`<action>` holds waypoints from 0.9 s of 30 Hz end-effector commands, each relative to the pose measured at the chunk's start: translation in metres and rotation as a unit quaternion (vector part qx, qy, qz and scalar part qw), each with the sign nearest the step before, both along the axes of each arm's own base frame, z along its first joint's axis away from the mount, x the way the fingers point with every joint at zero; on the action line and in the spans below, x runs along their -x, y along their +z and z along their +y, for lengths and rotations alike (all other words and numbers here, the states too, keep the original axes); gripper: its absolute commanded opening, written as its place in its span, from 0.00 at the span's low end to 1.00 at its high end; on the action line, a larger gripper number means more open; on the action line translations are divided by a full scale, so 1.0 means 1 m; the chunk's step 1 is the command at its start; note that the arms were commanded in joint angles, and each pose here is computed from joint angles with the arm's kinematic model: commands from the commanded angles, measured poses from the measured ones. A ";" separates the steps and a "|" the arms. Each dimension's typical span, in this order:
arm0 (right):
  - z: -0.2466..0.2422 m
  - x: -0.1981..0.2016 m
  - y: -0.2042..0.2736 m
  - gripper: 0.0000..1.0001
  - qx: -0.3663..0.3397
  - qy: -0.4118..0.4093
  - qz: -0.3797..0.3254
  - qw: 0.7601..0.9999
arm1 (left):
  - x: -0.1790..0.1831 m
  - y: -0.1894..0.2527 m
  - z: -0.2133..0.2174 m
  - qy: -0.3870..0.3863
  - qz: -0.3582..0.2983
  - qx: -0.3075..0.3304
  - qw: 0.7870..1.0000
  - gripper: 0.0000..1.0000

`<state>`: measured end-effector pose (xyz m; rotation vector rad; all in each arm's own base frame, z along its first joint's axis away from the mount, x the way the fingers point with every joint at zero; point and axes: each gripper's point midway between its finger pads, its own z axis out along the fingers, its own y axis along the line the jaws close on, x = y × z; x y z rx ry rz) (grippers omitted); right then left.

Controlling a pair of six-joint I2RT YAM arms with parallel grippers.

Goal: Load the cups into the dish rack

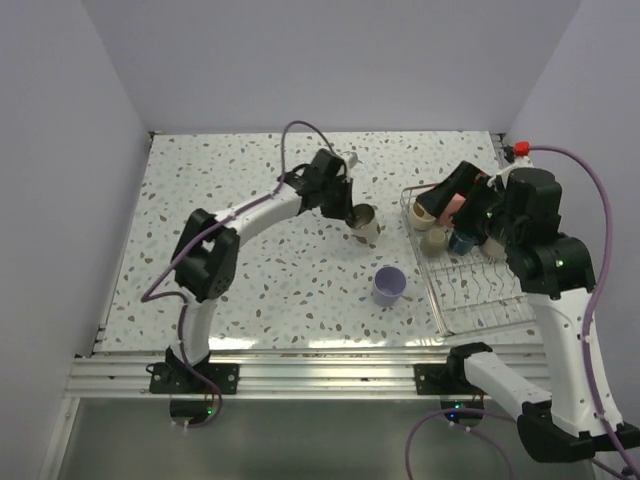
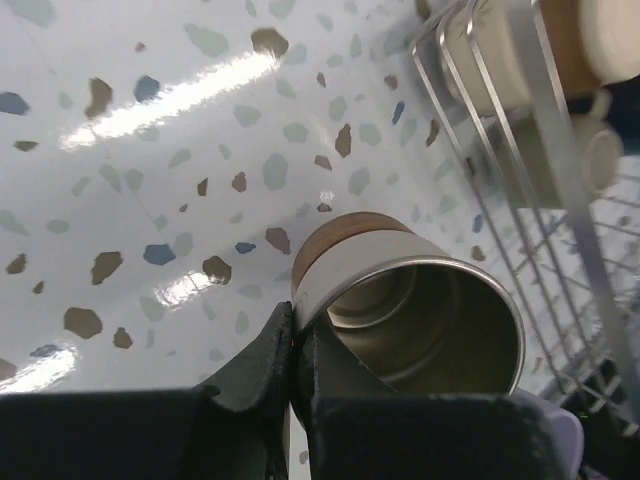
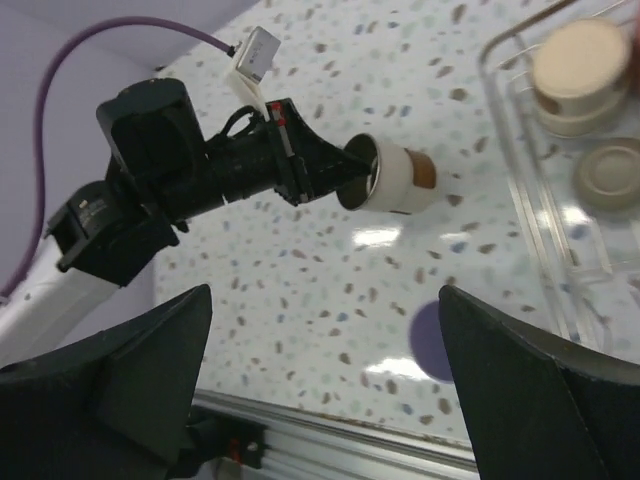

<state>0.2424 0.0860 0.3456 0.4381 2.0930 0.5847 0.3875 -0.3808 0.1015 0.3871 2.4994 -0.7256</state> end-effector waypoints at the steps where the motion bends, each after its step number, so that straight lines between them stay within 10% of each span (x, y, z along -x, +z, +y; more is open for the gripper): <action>1: 0.062 -0.026 0.051 0.98 -0.167 0.104 -0.077 0.977 | -0.027 0.144 0.027 0.024 -0.082 0.227 0.970 0.00; 6: 0.093 -0.049 0.101 0.98 -0.323 0.149 -0.130 0.926 | -0.009 0.243 0.035 -0.027 -0.112 0.369 0.922 0.00; 15: 0.103 -0.067 0.128 0.98 -0.387 0.166 -0.144 0.896 | 0.043 0.347 0.054 -0.096 -0.150 0.549 0.817 0.00; 27: 0.116 -0.073 0.127 0.98 -0.373 0.172 -0.134 0.902 | 0.044 0.360 0.059 -0.097 -0.157 0.592 0.785 0.00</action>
